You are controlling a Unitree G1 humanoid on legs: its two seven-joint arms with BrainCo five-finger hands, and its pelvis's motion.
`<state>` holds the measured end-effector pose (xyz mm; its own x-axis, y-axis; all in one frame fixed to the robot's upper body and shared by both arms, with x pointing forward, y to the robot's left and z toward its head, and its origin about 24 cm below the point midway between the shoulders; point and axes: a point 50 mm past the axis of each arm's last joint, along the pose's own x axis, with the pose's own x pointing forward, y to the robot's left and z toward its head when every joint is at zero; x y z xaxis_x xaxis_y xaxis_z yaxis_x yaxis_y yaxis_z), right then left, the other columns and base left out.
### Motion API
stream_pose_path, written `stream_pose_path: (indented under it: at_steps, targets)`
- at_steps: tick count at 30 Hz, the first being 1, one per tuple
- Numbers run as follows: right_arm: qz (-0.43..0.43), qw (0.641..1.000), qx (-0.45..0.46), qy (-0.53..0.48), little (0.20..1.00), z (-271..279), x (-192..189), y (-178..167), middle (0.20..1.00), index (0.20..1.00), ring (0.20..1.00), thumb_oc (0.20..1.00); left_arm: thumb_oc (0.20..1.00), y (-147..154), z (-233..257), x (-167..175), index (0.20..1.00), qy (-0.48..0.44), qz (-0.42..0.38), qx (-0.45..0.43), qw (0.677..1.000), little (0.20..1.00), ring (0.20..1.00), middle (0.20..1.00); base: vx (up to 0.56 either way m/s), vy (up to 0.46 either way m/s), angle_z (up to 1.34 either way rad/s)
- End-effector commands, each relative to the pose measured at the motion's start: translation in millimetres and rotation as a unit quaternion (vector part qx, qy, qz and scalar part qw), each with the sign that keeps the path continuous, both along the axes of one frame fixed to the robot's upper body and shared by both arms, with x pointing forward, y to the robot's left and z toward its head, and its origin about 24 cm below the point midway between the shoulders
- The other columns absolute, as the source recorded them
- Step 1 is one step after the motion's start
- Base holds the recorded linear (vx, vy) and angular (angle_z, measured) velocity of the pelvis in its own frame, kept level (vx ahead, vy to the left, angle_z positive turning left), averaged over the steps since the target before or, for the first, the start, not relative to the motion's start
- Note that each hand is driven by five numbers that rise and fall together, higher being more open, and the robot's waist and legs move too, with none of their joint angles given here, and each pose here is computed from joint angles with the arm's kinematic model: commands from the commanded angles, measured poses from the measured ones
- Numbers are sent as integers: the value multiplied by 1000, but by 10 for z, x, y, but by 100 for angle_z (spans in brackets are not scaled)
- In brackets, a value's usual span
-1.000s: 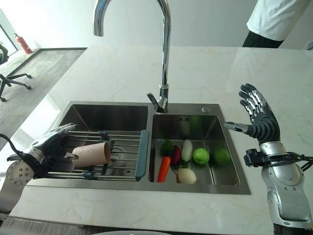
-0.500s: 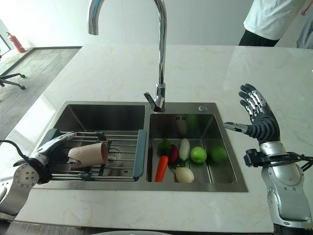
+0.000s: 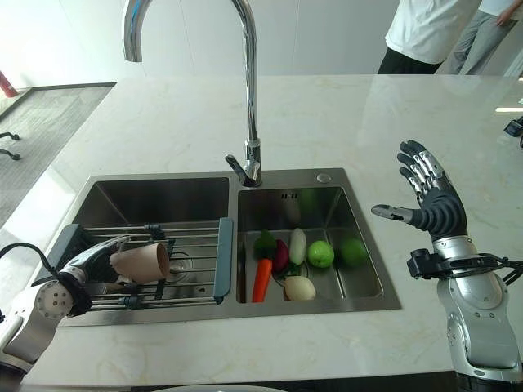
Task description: Place the dishes in the dishwasher.
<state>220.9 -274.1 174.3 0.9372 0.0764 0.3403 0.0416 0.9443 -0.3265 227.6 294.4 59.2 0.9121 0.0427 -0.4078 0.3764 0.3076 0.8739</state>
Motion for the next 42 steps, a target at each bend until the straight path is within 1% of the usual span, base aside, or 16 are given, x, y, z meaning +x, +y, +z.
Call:
stream_pose_path:
  at_steps: [1, 7, 15, 22, 23, 24, 30, 33, 34, 36, 42]
  targets:
    - [-2, 995, -58, -76, 1000, 384, -13, -31, 1000, 1000, 1000, 1000, 1000, 59, 235, 204, 1000, -61, 10, 32, 998, 1000, 1000, 1000, 0, 0, 0]
    - [-6, 996, -58, -74, 1000, 382, -17, -54, 1000, 1000, 1000, 1000, 1000, 74, 176, 191, 1000, -45, 14, 47, 998, 1000, 1000, 1000, 0, 0, 0]
    - [0, 996, -59, -73, 1000, 380, -19, -42, 1000, 1000, 1000, 1000, 1000, 165, 25, 127, 1000, -20, 30, 80, 996, 1000, 1000, 1000, 0, 1, -2]
    - [10, 996, -59, -71, 1000, 387, 8, -30, 1000, 1000, 1000, 1000, 1000, 247, -145, 113, 1000, 40, 44, 129, 990, 1000, 1000, 1000, -2, 0, 0]
    - [13, 996, -58, -70, 1000, 386, 14, -24, 1000, 1000, 1000, 1000, 482, 259, -175, 109, 482, 51, 39, 140, 988, 482, 482, 482, 0, 0, 0]
    - [16, 996, -58, -71, 1000, 387, 18, -20, 1000, 1000, 1000, 1000, 200, 254, -194, 112, 200, 57, 29, 140, 988, 200, 200, 200, 0, 0, 0]
    - [18, 996, -54, -71, 1000, 377, 22, -14, 1000, 1000, 1000, 1000, 200, 179, -38, 227, 200, -6, -6, 124, 992, 200, 200, 200, 0, 0, 0]
    - [16, 996, -54, -69, 1000, 337, 6, -13, 1000, 1000, 1000, 1000, 200, 110, 75, 260, 200, -55, -18, 87, 994, 200, 200, 200, 0, 0, 0]
    - [13, 996, -54, -68, 1000, 324, 2, -17, 1000, 1000, 1000, 1000, 200, 91, 166, 273, 200, -83, -18, 54, 995, 200, 200, 200, 0, 0, 0]
    - [8, 996, -53, -69, 1000, 332, 12, -36, 1000, 1000, 1000, 1000, 200, 66, 357, 311, 200, -107, -30, 2, 994, 200, 200, 200, -33, -13, 1]
    - [-5, 996, -49, -68, 1000, 287, 3, -52, 1000, 1000, 1000, 1000, 200, 33, 758, 238, 200, -242, -35, -86, 966, 200, 200, 200, 0, 0, 0]
